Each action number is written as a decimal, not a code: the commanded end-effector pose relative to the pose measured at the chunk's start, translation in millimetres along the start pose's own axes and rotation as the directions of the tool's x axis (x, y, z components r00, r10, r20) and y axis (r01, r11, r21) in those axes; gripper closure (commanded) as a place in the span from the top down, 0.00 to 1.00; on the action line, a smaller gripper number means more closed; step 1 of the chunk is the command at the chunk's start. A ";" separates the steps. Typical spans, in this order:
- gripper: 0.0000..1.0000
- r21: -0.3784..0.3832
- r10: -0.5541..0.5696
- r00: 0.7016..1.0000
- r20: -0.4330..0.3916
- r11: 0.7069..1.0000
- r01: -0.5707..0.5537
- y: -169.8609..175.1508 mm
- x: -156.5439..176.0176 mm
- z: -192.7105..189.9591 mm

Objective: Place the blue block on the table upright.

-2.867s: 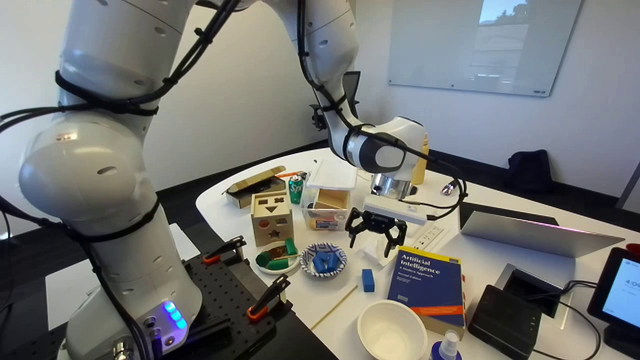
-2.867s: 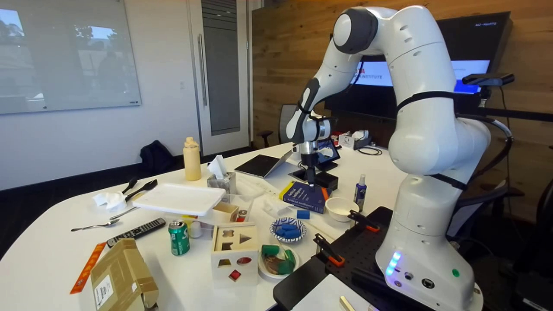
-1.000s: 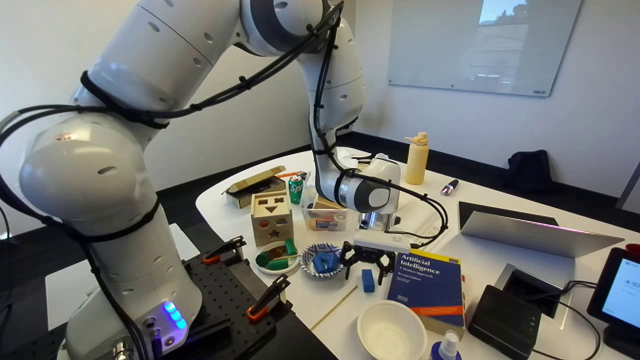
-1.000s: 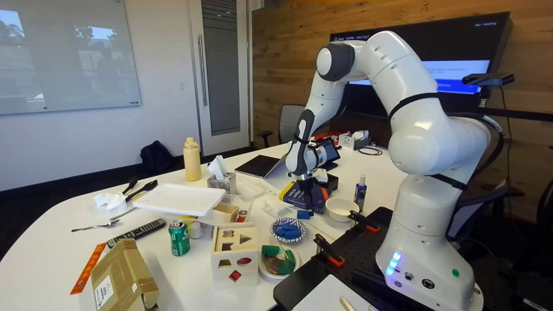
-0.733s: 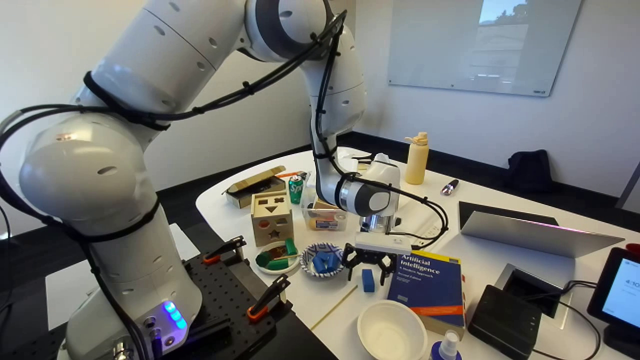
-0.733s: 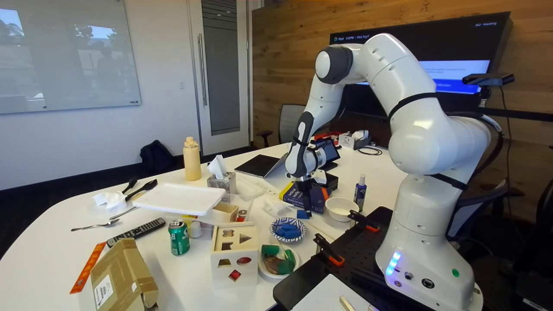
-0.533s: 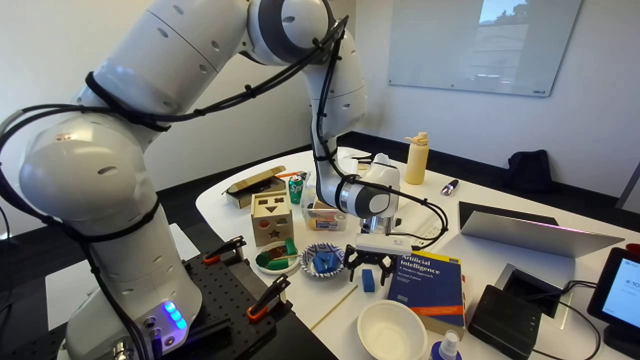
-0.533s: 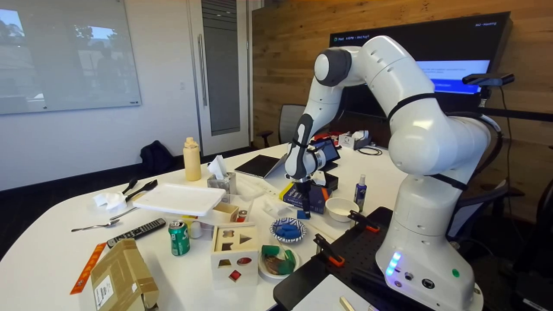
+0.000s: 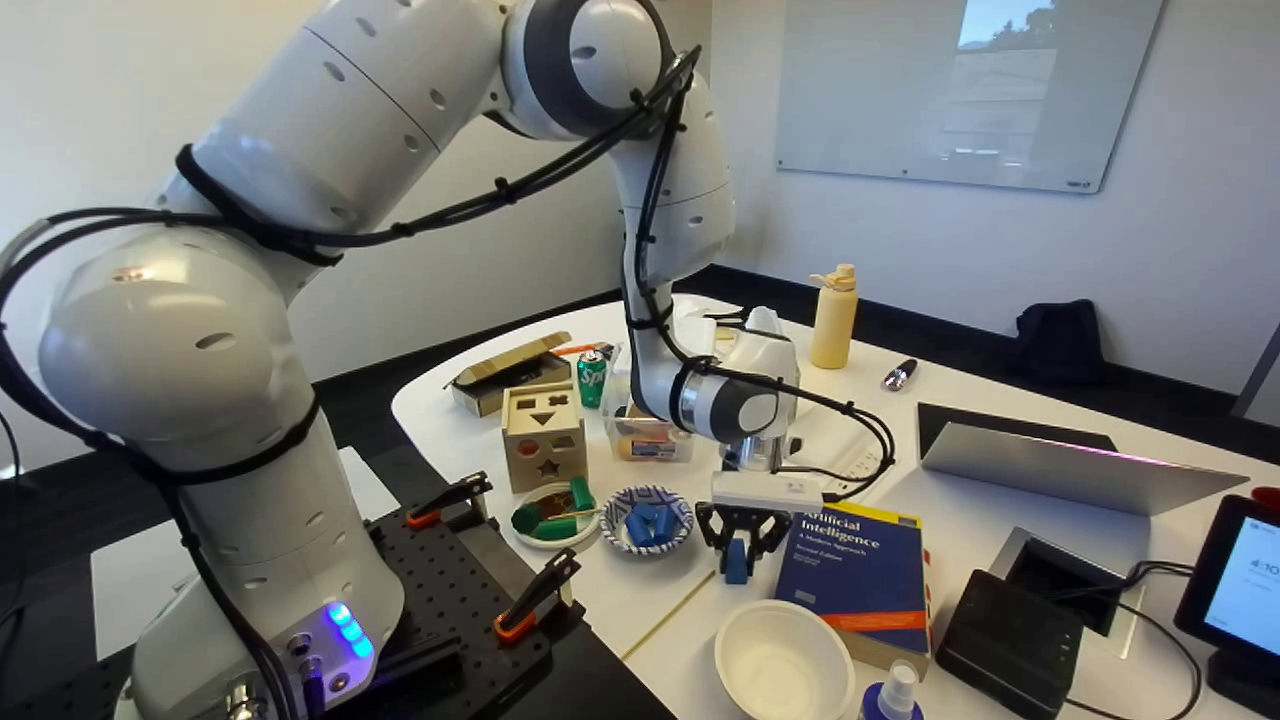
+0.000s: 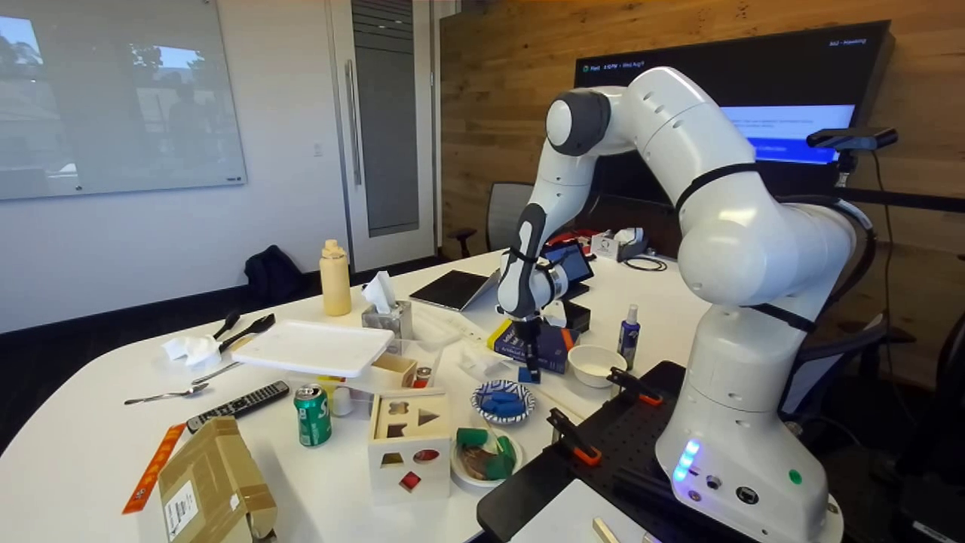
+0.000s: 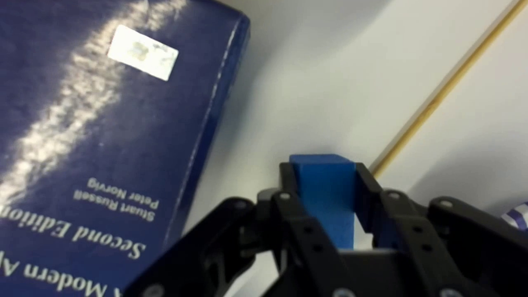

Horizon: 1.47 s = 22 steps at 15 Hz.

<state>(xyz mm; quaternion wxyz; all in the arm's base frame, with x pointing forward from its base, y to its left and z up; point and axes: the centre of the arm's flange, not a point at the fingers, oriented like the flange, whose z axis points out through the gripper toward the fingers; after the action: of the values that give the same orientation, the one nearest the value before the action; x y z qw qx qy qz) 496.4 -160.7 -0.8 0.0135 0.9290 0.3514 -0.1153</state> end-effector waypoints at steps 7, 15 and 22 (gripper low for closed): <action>0.10 -0.042 0.058 0.995 0.087 0.998 -0.055 -12.4 26.3 -23.9; 0.10 -0.178 0.131 0.924 0.360 0.981 -0.070 -33.4 93.6 -30.3; 0.10 -0.189 0.155 0.809 0.567 0.980 -0.056 -20.3 111.8 -7.8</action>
<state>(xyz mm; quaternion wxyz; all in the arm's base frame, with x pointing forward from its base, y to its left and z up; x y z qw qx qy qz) 548.6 -69.8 -0.8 0.1801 0.8802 0.2953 -0.3251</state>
